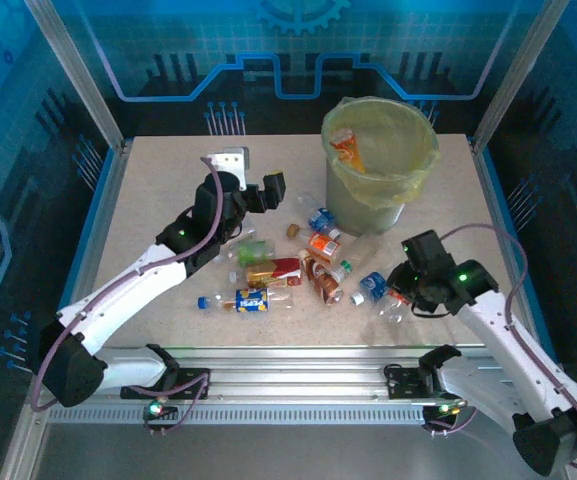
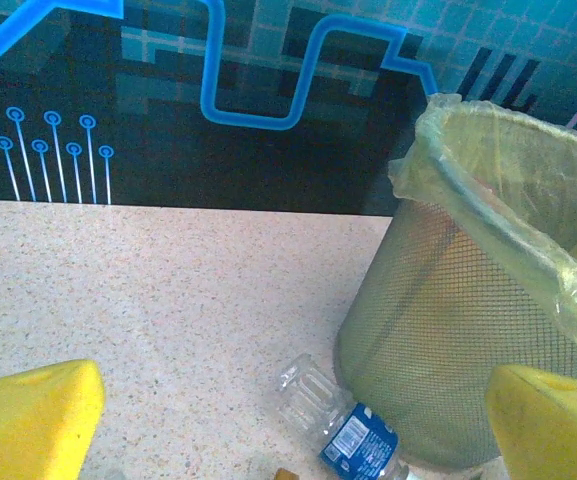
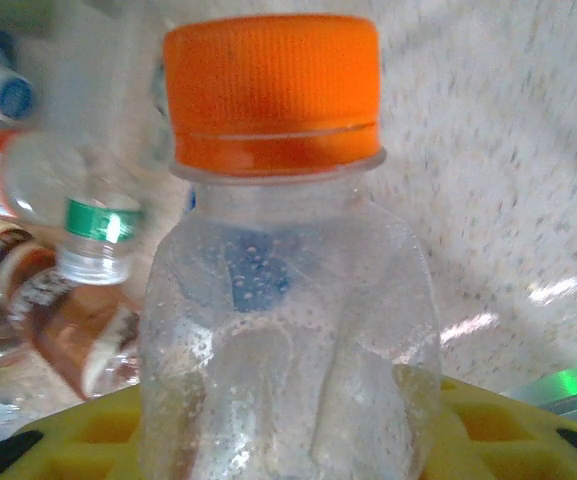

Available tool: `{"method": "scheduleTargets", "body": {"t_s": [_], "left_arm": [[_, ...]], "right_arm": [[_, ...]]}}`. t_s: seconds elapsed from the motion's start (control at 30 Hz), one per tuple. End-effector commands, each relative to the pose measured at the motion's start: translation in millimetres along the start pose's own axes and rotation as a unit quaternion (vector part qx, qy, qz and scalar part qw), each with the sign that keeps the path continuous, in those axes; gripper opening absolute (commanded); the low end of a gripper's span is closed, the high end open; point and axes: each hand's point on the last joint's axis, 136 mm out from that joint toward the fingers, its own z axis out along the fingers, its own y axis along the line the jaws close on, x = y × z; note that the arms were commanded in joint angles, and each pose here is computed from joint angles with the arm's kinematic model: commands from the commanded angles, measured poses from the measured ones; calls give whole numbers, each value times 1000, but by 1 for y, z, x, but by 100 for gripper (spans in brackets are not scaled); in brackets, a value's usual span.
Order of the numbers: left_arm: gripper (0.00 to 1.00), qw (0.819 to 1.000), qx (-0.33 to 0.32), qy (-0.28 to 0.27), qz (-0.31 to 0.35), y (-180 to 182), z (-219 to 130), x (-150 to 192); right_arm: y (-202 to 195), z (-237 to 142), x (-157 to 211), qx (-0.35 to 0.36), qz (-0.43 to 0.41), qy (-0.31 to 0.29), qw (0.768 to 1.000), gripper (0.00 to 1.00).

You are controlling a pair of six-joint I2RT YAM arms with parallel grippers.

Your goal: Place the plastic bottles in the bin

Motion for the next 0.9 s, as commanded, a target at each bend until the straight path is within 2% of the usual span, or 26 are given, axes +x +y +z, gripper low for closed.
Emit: {"method": "scheduleTargets", "body": {"t_s": [0.0,0.27,0.47,0.7,0.87], "left_arm": [[99,1000,-18,-9,-8,11,-8,-5],[99,1000,-26,-1,-17,19,-11,2],[99,999,-30,6,-16,22,-16,4],[99,999,-33,8,-25,30,-28,9],[99,999,-40,9,-32,37,-35,12]], "right_arm": [[-5,-35,-33,36,-54,-60,996,37],[56,-103,-110,-23,-116,-180,976,34],[114,-138,-162,-83,-156,-240,954,33],[171,-160,-211,-104,-210,-282,930,33],[199,-150,-243,-91,-242,-293,920,33]]}}
